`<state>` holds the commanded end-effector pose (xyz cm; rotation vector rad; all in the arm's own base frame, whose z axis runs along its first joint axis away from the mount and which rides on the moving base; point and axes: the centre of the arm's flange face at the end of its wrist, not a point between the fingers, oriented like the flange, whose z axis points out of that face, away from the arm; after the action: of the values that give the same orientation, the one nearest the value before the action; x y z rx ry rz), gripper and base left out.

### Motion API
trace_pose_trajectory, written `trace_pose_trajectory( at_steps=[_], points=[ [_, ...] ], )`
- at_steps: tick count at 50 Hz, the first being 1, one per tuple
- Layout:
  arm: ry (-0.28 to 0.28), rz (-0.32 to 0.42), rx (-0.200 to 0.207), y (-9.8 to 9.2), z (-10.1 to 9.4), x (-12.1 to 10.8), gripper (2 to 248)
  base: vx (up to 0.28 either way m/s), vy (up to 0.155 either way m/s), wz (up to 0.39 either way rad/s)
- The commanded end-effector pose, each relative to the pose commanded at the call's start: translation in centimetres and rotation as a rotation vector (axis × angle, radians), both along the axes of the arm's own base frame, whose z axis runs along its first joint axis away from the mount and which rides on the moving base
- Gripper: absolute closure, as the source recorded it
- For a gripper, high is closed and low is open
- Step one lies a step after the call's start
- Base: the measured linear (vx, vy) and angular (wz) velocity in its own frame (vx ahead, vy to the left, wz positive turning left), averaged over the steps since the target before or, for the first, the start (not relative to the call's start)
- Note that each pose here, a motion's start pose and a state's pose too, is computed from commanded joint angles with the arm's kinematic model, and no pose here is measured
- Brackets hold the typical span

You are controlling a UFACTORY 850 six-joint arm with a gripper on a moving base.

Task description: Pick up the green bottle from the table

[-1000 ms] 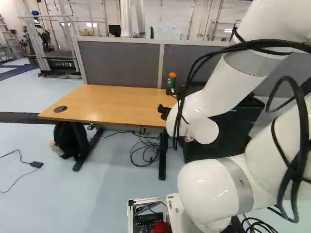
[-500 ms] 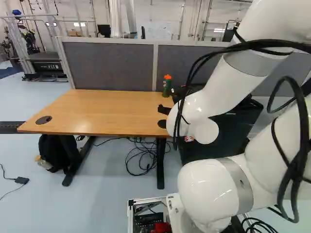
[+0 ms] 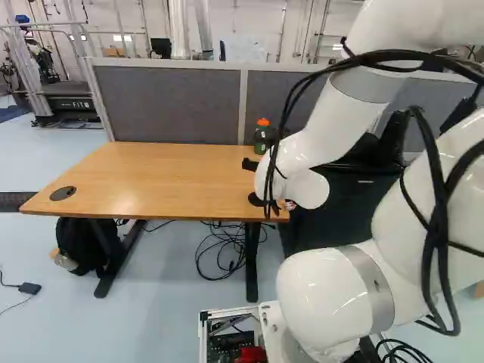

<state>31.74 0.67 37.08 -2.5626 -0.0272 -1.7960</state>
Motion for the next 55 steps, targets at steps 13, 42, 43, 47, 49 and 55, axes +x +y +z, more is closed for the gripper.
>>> trace_pose_trajectory(
  at_steps=[13,42,43,47,49,55],
  points=[
    [0.004,0.005,0.0,0.2,0.2,2.7,3,0.0,0.0,0.0],
    [-0.002,-0.057,0.021,-0.2,0.2,8.8,3,0.0,0.0,0.0],
    [-0.003,-0.06,0.022,-0.2,0.2,9.0,3,0.0,0.0,0.0],
    [-0.008,-0.073,0.026,-0.3,0.3,9.8,3,0.0,0.0,0.0],
    [-0.011,-0.079,0.028,-0.4,0.3,10.2,3,0.0,0.0,0.0],
    [-0.023,-0.094,0.033,-0.6,0.3,11.5,3,0.0,0.0,0.0]
  ],
)
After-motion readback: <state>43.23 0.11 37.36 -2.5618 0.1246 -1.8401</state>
